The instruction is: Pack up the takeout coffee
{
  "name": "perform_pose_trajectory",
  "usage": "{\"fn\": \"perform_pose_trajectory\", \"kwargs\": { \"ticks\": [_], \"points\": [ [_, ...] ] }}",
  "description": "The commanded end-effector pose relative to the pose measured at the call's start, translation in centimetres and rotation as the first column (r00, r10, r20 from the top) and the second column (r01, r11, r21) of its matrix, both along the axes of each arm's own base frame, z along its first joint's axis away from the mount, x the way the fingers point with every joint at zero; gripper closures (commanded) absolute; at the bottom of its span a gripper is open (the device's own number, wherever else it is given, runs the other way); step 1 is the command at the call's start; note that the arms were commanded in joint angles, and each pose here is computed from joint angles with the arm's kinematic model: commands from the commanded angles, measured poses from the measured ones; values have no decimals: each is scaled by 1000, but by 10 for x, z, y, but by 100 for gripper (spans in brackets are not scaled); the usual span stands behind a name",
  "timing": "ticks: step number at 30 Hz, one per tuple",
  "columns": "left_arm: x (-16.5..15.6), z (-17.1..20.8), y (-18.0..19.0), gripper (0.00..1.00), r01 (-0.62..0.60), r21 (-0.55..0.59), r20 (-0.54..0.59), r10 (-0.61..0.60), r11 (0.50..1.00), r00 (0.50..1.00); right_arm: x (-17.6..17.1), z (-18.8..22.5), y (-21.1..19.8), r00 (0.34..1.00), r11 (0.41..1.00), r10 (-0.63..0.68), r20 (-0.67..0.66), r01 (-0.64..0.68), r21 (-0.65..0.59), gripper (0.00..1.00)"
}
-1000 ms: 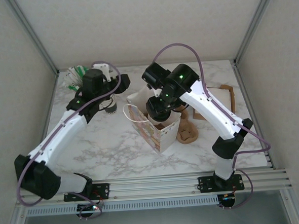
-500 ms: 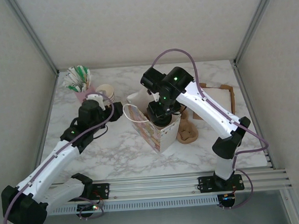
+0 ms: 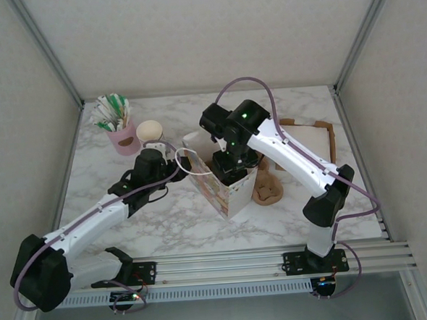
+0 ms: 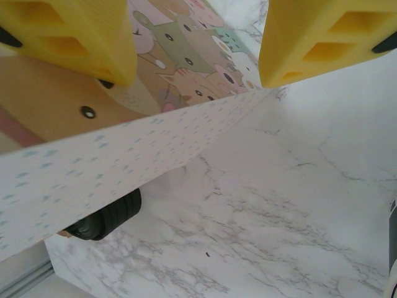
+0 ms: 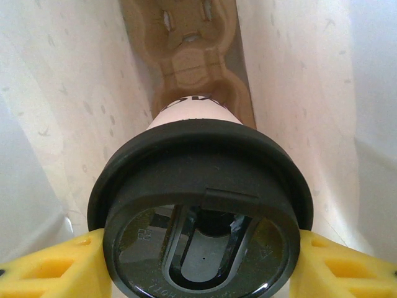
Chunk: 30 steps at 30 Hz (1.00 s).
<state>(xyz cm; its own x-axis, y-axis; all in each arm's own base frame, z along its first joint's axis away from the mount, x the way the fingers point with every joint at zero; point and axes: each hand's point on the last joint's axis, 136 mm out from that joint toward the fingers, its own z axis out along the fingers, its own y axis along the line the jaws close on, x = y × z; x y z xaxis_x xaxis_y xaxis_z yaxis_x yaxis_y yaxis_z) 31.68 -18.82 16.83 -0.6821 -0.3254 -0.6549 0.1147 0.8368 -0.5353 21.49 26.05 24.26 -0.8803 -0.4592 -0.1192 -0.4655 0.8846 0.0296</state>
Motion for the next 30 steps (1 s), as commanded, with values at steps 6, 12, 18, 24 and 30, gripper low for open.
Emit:
{"fn": "perform_pose_trajectory", "kwargs": {
  "ticks": [6, 12, 18, 24, 30],
  "points": [
    [16, 0, -5, 46, -21, 3, 39, 21, 1000, 999, -33, -18, -33, 984, 981, 1, -178, -36, -191, 37],
    [18, -4, -6, 46, -16, 15, 32, 15, 1000, 999, -32, -27, -34, 980, 974, 3, -199, -47, -220, 37],
    [18, -7, -5, 45, -16, 24, 26, 15, 1000, 1000, -28, -33, -31, 978, 970, 9, -206, -58, -236, 36],
    [17, -10, -4, 45, -17, 35, 22, 17, 999, 1000, -23, -41, -28, 977, 962, 9, -211, -66, -263, 36],
    [18, -11, -4, 45, -14, 40, 22, 13, 999, 1000, -18, -44, -25, 979, 960, 5, -202, -61, -272, 36]
  ]
}}
